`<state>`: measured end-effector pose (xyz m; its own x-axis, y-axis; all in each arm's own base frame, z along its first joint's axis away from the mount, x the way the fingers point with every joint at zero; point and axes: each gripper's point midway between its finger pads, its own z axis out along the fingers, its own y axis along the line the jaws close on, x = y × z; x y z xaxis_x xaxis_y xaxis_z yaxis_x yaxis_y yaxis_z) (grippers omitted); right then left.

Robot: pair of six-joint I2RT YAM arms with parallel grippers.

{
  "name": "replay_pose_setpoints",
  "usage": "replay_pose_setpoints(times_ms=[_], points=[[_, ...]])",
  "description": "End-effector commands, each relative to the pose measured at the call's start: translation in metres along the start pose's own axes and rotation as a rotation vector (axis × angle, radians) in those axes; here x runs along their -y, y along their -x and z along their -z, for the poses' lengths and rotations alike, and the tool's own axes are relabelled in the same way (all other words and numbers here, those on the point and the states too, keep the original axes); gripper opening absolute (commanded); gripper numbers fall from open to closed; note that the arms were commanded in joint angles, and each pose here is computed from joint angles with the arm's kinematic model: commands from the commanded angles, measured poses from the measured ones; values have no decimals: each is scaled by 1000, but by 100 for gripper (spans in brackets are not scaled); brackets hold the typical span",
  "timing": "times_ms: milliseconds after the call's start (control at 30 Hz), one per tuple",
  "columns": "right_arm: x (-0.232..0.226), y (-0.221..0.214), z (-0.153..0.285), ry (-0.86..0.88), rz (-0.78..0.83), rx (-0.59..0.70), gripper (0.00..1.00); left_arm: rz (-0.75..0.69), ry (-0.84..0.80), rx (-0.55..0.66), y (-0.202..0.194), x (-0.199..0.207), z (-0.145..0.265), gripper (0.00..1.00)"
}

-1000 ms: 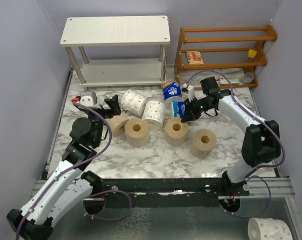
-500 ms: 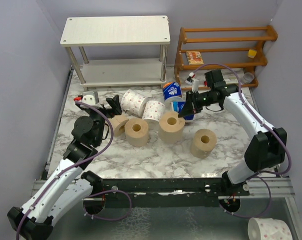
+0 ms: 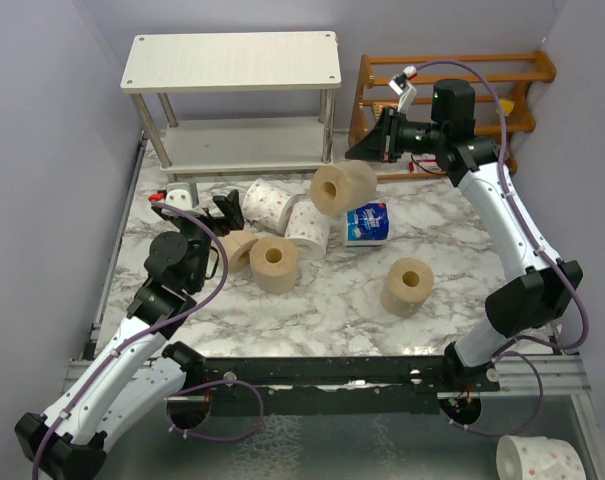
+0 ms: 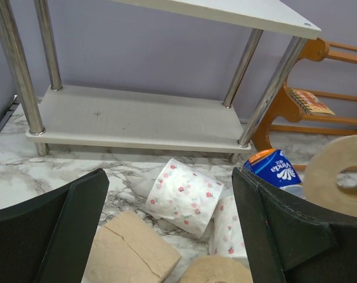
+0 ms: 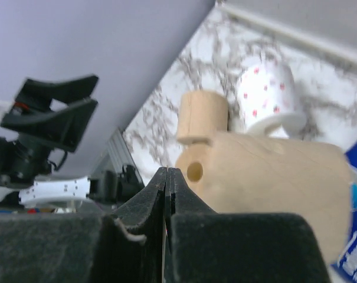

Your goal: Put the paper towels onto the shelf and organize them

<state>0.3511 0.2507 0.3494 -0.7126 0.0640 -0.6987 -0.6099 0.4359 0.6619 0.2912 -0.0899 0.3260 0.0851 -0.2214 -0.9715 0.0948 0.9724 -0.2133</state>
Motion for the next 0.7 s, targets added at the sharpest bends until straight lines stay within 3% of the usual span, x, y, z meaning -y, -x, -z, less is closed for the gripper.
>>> replay_pose_setpoints(times_ms=[0, 233, 400, 433, 533, 567, 667], points=[[5, 48, -19, 22, -28, 104, 1, -2, 17, 26, 14, -2, 0, 90], [38, 52, -52, 65, -75, 95, 1, -18, 24, 6, 8, -2, -4, 90], [47, 57, -43, 13, 88, 167, 1, -25, 24, -4, 5, -2, -6, 90], [48, 56, -39, -1, 120, 185, 4, -26, 23, -4, 5, -1, -6, 90], [44, 34, -31, 50, 218, 137, 41, -23, 9, -9, 4, 2, -7, 90], [41, 24, -30, 89, 245, 103, 46, -21, 2, -12, 4, 3, -8, 90], [53, 13, -24, 46, 211, 86, 48, -11, -11, -15, 5, 6, -7, 90]])
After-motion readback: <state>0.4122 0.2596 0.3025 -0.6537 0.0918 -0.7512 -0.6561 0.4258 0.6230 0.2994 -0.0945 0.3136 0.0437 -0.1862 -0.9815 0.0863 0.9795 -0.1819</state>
